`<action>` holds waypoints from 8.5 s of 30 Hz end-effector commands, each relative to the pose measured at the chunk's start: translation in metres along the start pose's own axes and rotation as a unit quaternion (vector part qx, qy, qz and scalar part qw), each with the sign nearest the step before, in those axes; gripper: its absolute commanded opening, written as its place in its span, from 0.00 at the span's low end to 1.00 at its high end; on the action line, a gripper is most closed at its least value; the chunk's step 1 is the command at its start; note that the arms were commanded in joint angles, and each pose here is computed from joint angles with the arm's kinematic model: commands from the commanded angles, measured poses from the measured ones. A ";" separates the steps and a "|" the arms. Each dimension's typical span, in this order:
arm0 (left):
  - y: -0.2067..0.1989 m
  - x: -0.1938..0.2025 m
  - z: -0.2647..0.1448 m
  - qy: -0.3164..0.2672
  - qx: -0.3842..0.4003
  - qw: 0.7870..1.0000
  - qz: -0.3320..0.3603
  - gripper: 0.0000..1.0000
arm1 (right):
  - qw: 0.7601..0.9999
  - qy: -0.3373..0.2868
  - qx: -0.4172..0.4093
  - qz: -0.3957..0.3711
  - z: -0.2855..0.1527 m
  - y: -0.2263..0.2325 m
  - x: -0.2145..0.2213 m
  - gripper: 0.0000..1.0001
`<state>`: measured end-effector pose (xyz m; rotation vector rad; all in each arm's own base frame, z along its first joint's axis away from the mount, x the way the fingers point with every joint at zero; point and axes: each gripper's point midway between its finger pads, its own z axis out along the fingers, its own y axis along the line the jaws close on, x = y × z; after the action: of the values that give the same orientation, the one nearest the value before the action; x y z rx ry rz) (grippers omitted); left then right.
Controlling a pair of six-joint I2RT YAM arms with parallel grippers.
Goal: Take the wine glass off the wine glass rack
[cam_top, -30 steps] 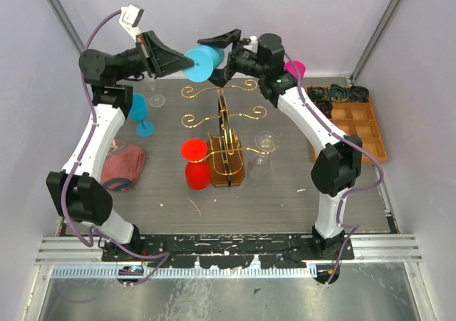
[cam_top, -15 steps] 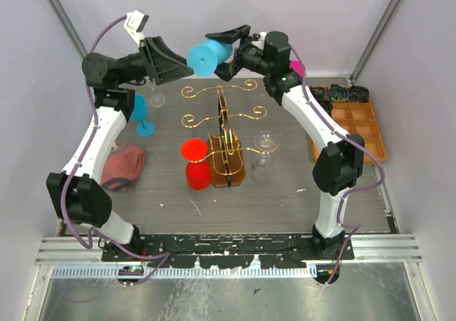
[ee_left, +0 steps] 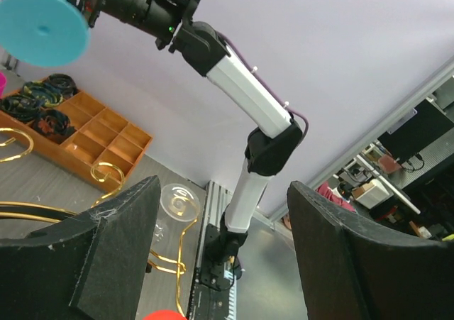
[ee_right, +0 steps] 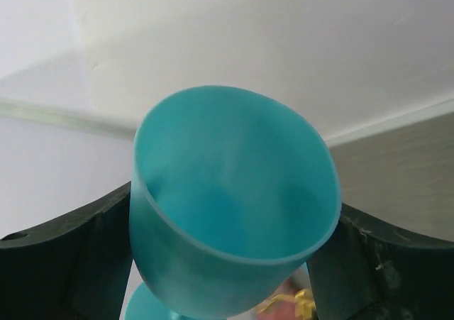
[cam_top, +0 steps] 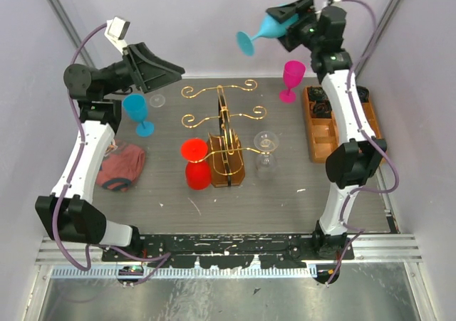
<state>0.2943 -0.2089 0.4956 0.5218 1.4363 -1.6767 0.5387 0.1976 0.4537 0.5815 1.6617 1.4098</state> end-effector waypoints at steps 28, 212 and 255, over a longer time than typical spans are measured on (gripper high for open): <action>0.022 0.015 -0.008 -0.001 -0.038 0.999 -0.030 0.81 | 0.718 -0.296 0.345 -0.527 -0.148 -0.173 -0.084 0.58; 0.097 0.072 -0.037 -0.014 -0.212 0.958 -0.195 0.71 | 0.921 0.083 0.065 -0.375 -0.228 0.010 0.100 0.01; 0.086 0.043 0.043 0.078 -0.187 0.939 -0.278 0.83 | 0.569 0.158 -0.369 -0.718 -0.178 0.103 0.267 0.01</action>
<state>0.3542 -0.2598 0.4157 0.0371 2.1046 -1.7070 0.2438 0.3236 0.4374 -1.3302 1.1014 0.7190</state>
